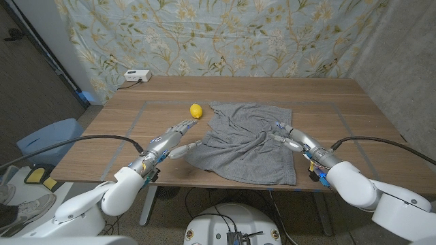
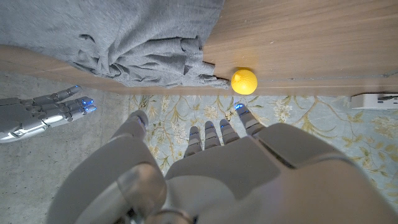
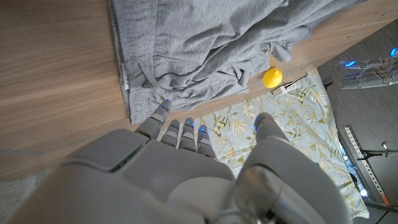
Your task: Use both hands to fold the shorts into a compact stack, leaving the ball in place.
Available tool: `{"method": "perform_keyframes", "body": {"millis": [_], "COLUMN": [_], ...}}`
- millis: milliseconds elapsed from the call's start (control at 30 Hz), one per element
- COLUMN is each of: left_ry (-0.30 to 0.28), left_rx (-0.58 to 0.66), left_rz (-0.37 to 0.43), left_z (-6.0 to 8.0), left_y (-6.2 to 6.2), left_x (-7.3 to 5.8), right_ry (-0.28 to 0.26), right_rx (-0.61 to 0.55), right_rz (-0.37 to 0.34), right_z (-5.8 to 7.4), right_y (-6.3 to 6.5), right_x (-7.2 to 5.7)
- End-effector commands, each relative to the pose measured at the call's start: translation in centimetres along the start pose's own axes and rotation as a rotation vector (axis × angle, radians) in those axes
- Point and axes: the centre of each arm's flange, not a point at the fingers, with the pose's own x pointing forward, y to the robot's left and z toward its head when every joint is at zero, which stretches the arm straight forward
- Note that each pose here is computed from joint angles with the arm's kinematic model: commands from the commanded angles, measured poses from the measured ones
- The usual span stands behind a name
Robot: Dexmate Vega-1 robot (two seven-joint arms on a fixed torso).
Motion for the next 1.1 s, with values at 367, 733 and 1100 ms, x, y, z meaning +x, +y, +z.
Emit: {"method": "perform_keyframes", "body": {"millis": [367, 733, 1100], "left_ry": [0.000, -0.017, -0.014], "left_rx": [0.062, 0.191, 0.330], "left_rz": [-0.095, -0.141, -0.172], "left_z": [0.1, 0.1, -0.1], "left_y": [-1.4, -1.1, -1.0], "left_x": [-0.8, 0.5, 1.6], "right_ry": [0.075, 0.113, 0.156], "right_rx": [-0.082, -0.127, -0.262], "right_rz": [0.063, 0.073, 0.099], "right_z": [-0.5, -0.6, -0.3], "right_y": [4.1, 5.7, 6.8], "right_x": [-2.3, -3.3, -4.0]}}
